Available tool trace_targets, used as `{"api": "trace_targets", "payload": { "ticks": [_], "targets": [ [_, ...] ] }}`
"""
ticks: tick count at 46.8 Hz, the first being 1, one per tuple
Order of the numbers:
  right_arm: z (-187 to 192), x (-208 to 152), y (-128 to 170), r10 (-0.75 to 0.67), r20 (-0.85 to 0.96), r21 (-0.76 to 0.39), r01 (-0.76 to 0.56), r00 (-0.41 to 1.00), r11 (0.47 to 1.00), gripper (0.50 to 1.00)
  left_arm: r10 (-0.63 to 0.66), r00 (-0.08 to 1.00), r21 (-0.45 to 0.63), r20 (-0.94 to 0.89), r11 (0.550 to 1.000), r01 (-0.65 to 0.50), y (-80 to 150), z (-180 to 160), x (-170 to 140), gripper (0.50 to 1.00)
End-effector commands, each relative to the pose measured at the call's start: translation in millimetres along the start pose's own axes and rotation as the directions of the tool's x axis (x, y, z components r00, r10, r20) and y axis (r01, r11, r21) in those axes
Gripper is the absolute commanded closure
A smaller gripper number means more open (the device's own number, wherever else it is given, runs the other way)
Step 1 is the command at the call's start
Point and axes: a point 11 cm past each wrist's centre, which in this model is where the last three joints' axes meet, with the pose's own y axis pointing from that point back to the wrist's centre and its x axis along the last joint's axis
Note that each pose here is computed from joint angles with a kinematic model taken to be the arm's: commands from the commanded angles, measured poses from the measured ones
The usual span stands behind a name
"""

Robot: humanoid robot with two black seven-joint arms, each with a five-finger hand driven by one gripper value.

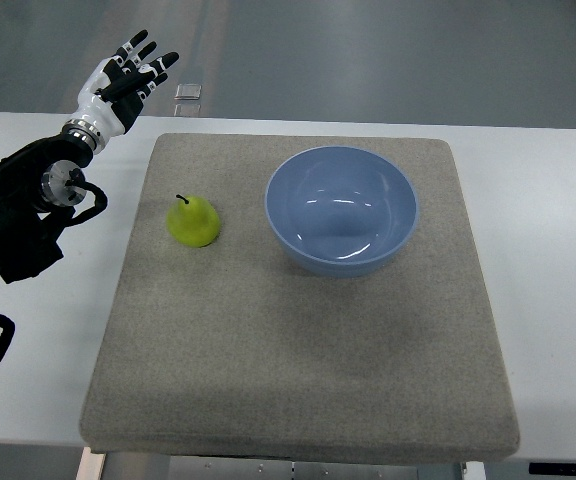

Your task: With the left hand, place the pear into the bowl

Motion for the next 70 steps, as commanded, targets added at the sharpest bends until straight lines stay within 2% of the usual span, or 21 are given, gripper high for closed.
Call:
{"api": "trace_targets", "payload": {
  "ticks": [1, 11, 70],
  "targets": [
    [0, 0, 0, 0.0, 0.0, 0.0, 0.0, 1.0, 1.0, 0.574, 0.001, 1.0, -0.001, 0.001, 1.0, -0.001, 0, 0, 0, 0.506],
    [0, 0, 0, 0.0, 0.0, 0.0, 0.0, 1.0, 1.0, 0.576, 0.032, 0.996, -0.054, -0.081, 0.998, -0.036, 0, 10, 6, 0.506],
    [0, 0, 0, 0.0, 0.0, 0.0, 0.0, 1.0, 1.0, 0.574, 0.01, 0.998, -0.045, -0.07, 0.999, -0.013, -2, 7, -2, 0.506]
  ]
}}
